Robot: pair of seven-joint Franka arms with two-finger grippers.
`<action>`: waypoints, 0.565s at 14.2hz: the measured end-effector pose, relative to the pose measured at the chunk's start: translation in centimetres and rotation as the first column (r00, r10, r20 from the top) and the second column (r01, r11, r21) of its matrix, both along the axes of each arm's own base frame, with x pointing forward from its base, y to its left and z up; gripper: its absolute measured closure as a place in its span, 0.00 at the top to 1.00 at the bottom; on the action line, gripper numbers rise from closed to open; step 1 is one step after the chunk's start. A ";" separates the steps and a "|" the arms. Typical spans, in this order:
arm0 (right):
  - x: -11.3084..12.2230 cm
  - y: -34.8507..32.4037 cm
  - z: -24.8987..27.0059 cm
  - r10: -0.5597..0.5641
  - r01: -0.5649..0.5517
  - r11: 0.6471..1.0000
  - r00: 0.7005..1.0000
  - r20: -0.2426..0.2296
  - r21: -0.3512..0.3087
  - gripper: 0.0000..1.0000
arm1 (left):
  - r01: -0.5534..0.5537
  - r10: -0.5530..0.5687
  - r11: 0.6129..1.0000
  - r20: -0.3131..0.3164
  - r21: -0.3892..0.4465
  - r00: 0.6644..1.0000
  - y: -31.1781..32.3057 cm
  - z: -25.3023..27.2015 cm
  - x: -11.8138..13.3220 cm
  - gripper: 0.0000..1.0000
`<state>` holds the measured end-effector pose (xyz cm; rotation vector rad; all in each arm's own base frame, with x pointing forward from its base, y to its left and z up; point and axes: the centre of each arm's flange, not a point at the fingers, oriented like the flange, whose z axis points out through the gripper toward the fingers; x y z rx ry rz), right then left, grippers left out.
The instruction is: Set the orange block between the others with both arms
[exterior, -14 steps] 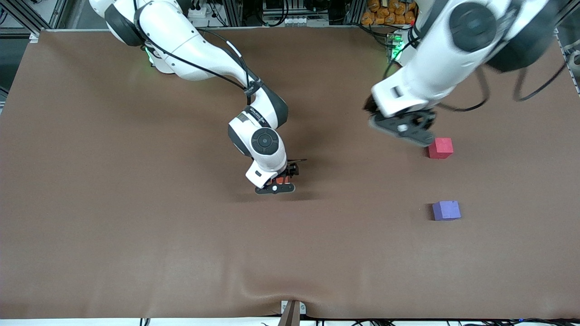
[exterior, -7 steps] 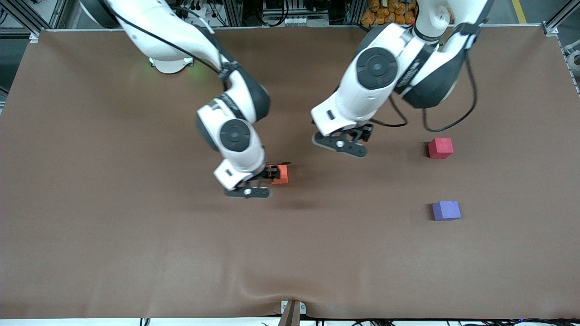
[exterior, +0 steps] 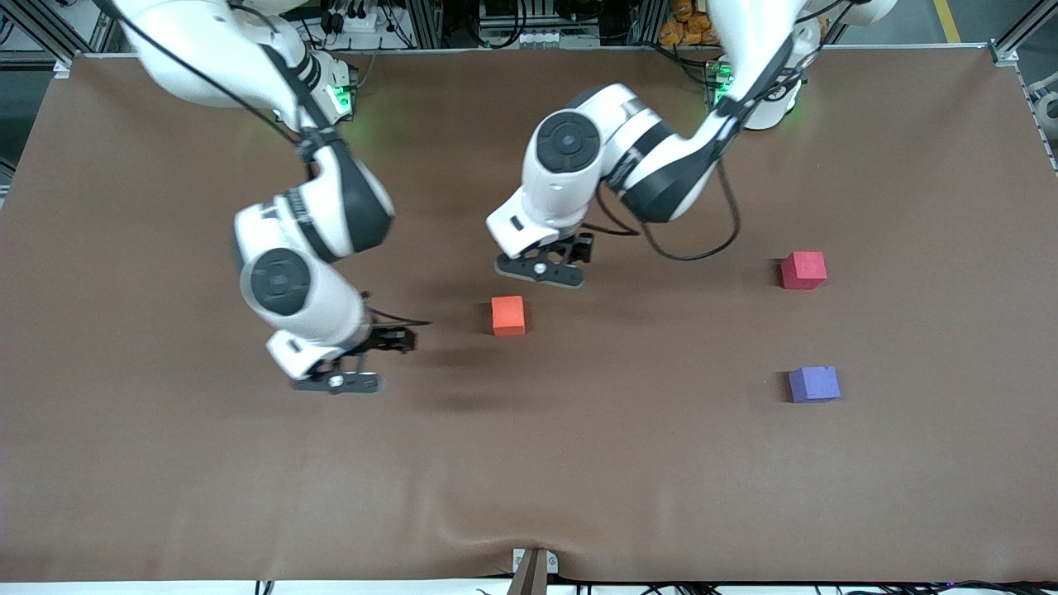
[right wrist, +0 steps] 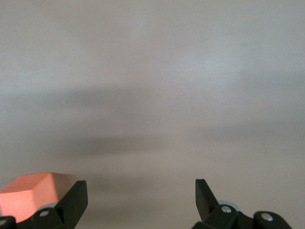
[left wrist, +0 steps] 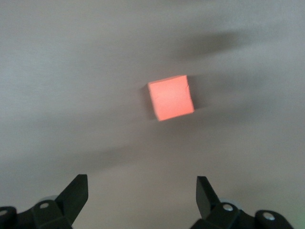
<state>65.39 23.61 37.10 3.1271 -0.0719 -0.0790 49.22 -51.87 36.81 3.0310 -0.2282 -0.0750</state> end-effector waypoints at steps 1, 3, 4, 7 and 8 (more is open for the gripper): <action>-0.1 -1.9 0.6 0.006 -0.006 1.000 1.000 -0.001 -0.002 1.00 | -0.040 0.040 0.999 0.014 0.013 0.999 -1.0 -1.5 0.2 1.00; -1.0 -5.4 2.2 0.051 -0.051 0.999 0.999 -0.004 -0.007 1.00 | -0.129 0.127 0.991 0.072 0.028 0.989 -3.1 -4.8 0.4 1.00; -1.7 -7.0 3.1 0.075 -0.076 0.997 0.997 -0.005 -0.010 1.00 | -0.162 0.158 0.986 0.109 0.031 0.981 -3.9 -6.5 0.4 1.00; -4.1 -12.4 6.6 0.118 -0.118 0.993 0.993 -0.002 -0.021 1.00 | -0.239 0.233 0.971 0.160 0.020 0.959 -5.5 -10.5 0.0 1.00; -5.0 -13.9 7.7 0.126 -0.126 0.992 0.992 0.005 -0.026 1.00 | -0.258 0.252 0.966 0.160 0.014 0.954 -5.6 -11.4 0.1 1.00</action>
